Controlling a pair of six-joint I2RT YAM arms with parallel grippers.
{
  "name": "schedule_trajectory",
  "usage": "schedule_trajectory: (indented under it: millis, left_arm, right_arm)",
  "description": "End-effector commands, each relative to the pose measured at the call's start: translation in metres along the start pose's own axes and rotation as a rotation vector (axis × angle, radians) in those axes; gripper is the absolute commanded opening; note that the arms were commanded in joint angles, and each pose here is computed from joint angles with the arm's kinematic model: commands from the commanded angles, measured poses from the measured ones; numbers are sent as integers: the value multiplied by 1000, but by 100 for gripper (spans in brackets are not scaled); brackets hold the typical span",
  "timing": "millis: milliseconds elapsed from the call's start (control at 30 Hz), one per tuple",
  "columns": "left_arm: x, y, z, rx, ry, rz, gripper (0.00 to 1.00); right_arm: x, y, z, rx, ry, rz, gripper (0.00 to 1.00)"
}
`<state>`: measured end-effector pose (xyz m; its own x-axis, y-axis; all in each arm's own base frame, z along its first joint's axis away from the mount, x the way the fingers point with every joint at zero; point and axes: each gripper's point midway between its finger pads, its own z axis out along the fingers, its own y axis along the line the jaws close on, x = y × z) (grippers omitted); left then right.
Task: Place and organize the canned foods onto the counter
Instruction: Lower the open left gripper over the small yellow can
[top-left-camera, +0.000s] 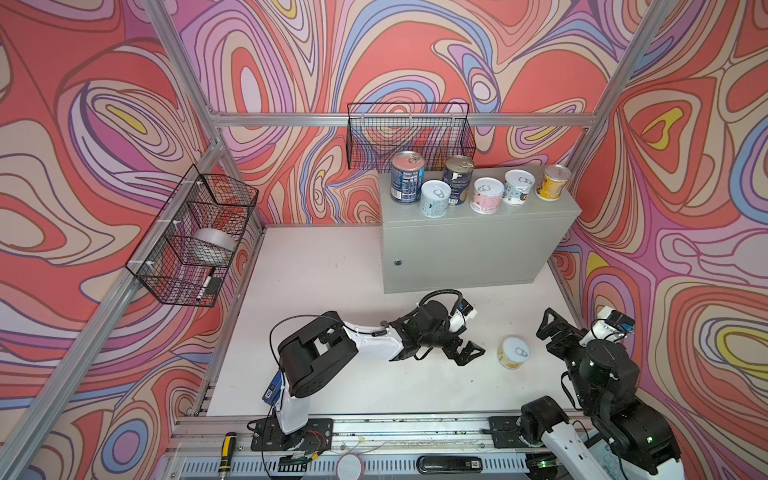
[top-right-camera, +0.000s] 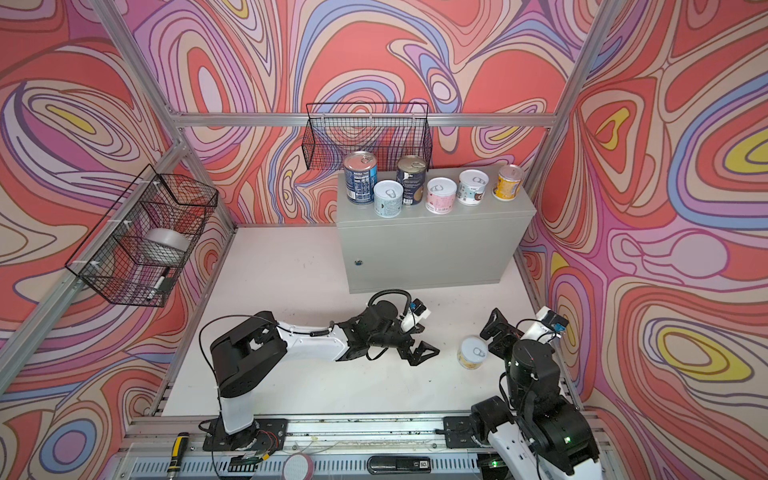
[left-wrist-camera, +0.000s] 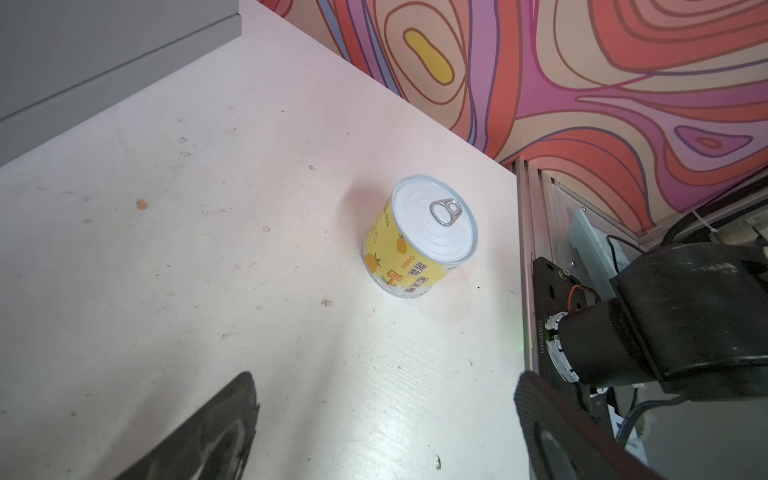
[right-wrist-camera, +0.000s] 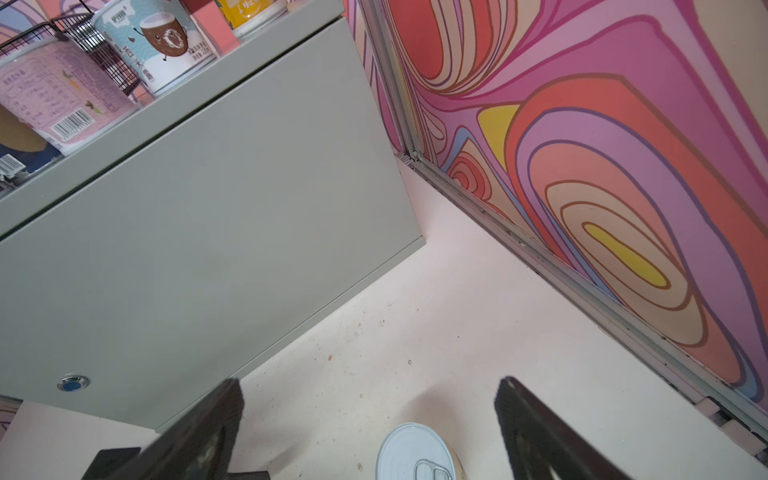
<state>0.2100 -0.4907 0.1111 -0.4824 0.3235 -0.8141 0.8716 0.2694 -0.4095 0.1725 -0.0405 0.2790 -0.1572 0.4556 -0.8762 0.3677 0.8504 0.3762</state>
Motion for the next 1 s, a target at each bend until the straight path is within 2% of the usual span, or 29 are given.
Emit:
schedule_trajectory:
  millis: [0,233,633,967]
  left_arm:
    - [-2,-23,20,50,43,71,100]
    - [0,-29,45,44,73,80,100]
    - [9,-17,76,-63,185,61,88]
    - [20,-47,87,10,247,168,89]
  right_arm:
    - [-7,0,-8,-17,-21,-1,98]
    - [-11,-7,-13,-10,-55,24,97]
    - [-17,-15,-22,-12,-105,65,97]
    - [-16,-17,-23,-9,-108,71,97]
